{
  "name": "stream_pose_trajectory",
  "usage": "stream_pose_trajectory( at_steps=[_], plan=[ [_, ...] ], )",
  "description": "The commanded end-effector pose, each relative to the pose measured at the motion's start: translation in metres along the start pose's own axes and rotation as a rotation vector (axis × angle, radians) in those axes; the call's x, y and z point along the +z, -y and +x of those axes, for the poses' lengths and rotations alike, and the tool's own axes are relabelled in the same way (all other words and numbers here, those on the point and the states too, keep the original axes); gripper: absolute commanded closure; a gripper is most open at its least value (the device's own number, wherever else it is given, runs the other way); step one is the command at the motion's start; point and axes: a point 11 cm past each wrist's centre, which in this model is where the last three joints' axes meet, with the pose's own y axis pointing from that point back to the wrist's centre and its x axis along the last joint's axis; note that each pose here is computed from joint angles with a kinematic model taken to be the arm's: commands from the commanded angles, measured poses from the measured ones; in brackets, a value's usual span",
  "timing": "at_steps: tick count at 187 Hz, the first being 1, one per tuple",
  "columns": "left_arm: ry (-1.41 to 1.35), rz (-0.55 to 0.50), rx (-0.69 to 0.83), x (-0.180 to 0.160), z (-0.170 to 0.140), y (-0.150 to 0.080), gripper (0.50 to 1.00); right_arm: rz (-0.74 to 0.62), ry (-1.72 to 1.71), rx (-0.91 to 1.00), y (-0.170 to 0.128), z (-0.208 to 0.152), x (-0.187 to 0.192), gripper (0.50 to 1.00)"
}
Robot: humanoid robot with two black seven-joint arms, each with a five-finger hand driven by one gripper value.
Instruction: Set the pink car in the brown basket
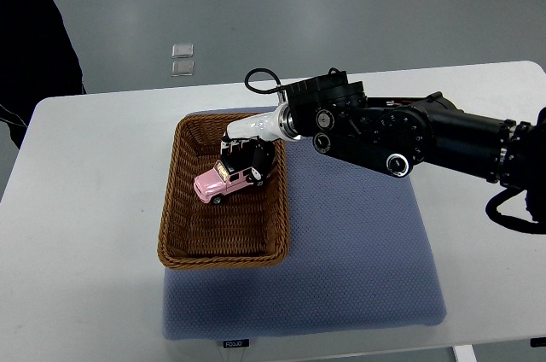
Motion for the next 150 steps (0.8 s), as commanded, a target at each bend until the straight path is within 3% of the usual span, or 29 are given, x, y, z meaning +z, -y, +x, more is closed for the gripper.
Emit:
stream_pose_trajectory(
  at_steps=[1, 33, 60, 86, 150],
  plan=[
    [0.0, 0.0, -0.001, 0.0, 0.0, 0.0, 0.5, 0.003, 0.005, -0.003, 0.0, -0.001, 0.0, 0.683],
    [0.0, 0.0, 0.001, 0.0, 0.0, 0.0, 0.5, 0.018, 0.009, 0.0, 0.0, 0.0, -0.002, 0.671],
    [0.0, 0.0, -0.001, 0.0, 0.0, 0.0, 0.5, 0.024, 0.011, 0.025, -0.003, 0.009, -0.005, 0.605],
    [0.0, 0.0, -0.001, 0.0, 0.0, 0.0, 0.5, 0.049, 0.044, 0.067, -0.01, 0.026, -0.01, 0.605],
    [0.0, 0.0, -0.001, 0.0, 0.0, 0.0, 0.5, 0.056, 0.383, 0.273, -0.065, 0.071, 0.073, 0.605]
  ],
)
